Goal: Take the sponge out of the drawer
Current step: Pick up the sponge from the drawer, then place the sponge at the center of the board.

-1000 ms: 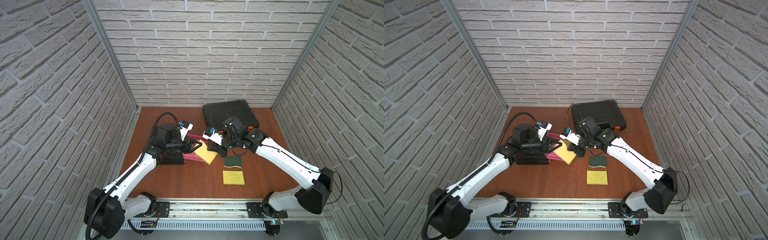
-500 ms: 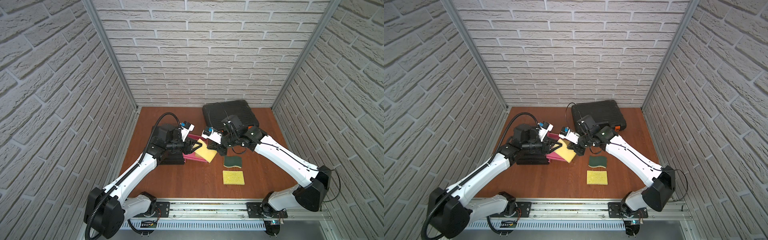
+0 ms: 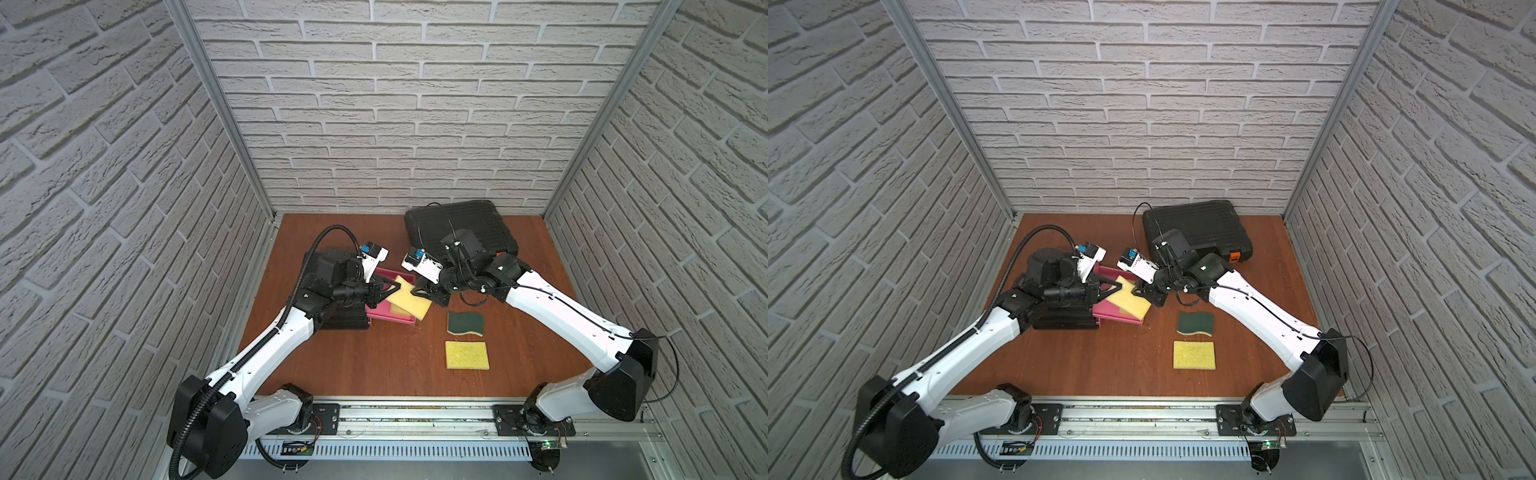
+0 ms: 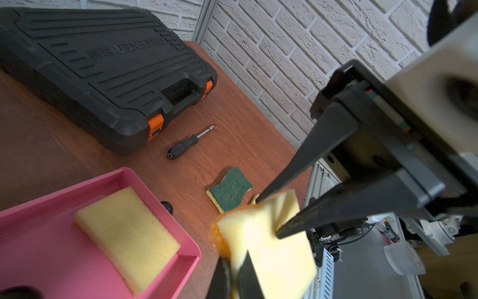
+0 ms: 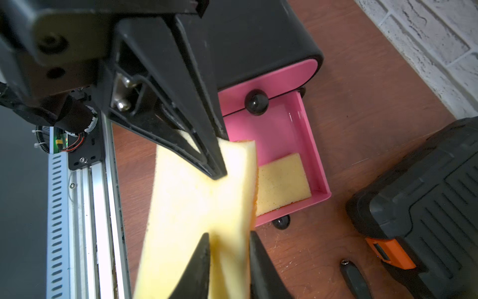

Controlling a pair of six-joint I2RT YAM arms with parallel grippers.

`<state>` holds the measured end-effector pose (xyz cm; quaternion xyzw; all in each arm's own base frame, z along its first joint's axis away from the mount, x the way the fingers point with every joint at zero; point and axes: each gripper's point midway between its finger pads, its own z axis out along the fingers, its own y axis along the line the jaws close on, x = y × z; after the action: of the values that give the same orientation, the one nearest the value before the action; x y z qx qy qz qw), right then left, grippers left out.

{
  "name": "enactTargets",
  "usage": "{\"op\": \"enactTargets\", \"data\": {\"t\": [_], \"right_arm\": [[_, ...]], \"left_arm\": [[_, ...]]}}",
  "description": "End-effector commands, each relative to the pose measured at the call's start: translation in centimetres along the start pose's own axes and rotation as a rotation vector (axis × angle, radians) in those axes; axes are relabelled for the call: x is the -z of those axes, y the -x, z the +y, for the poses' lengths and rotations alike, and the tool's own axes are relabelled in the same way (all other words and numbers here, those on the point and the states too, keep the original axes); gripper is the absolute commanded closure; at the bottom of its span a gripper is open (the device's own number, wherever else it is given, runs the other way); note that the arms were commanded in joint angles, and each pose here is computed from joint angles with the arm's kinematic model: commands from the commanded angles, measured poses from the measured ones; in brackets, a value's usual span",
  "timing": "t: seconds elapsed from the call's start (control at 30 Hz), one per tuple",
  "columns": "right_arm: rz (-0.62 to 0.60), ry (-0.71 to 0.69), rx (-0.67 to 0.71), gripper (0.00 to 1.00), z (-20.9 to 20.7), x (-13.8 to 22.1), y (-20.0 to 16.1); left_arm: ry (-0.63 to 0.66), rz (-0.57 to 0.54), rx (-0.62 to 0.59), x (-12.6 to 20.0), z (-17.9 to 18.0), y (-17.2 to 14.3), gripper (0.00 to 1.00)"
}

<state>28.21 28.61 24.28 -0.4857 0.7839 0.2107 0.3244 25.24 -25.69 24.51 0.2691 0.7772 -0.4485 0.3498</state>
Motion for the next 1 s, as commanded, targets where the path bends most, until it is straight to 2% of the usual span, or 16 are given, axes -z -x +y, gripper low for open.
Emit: {"op": "enactTargets", "data": {"t": [0.0,0.2,0.37,0.67,0.97], "right_arm": [[-0.158,-0.107,-0.061,0.54,-1.7,1.9,3.1],[-0.326,-0.253,-0.214,0.44,-3.4,4.9,4.1],[-0.429,-0.299,-0.363,0.42,-3.5,7.1,3.3],[-0.418,-0.356,-0.582,0.40,-3.8,6.4,-1.9],[-0.398,-0.415,-0.642,0.40,-4.0,6.2,-5.0]], "left_arm": [[0.007,-0.074,-0.012,0.6,-0.8,1.1,1.00],[0.100,-0.202,0.083,1.7,0.4,2.0,1.00],[0.111,-0.293,0.185,2.1,0.7,2.2,1.00],[0.194,-0.291,0.235,0.7,-0.3,-0.5,1.00],[0.259,-0.229,0.286,-3.6,-0.2,-5.3,1.00]]}}
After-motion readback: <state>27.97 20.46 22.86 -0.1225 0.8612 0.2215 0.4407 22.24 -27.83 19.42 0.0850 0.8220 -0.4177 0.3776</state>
